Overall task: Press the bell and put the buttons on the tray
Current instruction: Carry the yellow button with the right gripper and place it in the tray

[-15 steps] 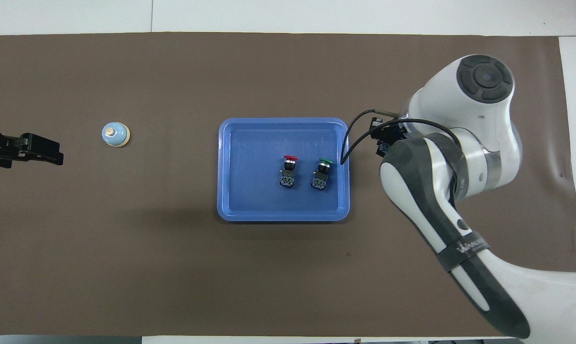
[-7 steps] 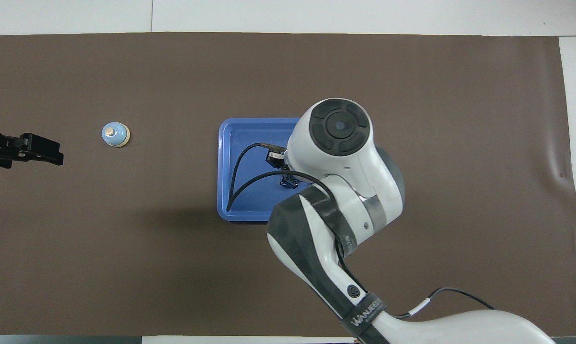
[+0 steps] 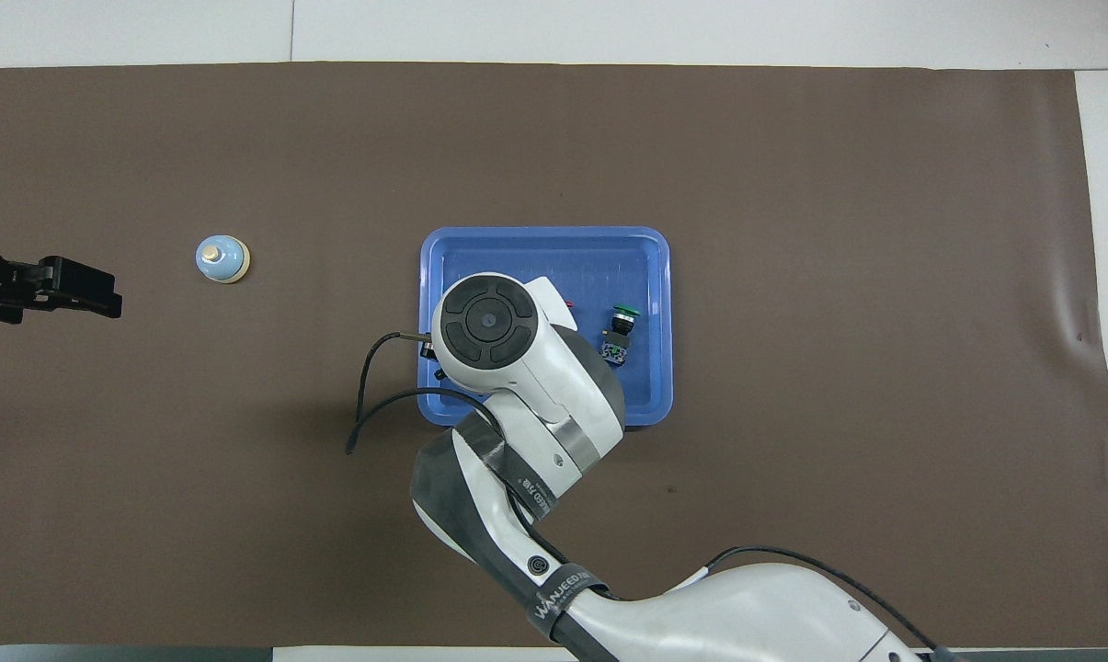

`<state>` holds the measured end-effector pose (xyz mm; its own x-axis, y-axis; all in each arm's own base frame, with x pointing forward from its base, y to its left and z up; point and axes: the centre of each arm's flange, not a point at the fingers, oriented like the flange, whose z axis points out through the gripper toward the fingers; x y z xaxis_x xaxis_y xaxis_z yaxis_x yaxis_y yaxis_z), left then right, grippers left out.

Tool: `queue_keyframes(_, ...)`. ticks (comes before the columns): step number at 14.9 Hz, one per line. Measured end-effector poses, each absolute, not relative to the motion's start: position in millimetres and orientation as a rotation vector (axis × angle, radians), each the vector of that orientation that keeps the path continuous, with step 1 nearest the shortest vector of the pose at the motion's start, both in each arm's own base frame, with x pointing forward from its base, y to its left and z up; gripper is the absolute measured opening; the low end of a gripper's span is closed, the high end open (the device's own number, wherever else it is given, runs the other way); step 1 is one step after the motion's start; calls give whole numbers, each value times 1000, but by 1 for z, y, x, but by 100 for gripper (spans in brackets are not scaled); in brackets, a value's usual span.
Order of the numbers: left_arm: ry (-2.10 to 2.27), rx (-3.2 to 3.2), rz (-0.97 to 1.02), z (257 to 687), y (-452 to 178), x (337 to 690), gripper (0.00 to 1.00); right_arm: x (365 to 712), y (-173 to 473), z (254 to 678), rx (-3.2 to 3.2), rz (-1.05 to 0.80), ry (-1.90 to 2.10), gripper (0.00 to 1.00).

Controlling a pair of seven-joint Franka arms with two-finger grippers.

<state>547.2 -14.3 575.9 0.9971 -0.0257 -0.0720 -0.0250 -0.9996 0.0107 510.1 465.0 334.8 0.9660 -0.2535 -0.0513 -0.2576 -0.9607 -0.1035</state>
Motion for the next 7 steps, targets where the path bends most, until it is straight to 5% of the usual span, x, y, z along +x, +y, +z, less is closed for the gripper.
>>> queue_keyframes(7,-40,3129,-113,576,-14,547,100,519,450,322,-2995,10,393,40)
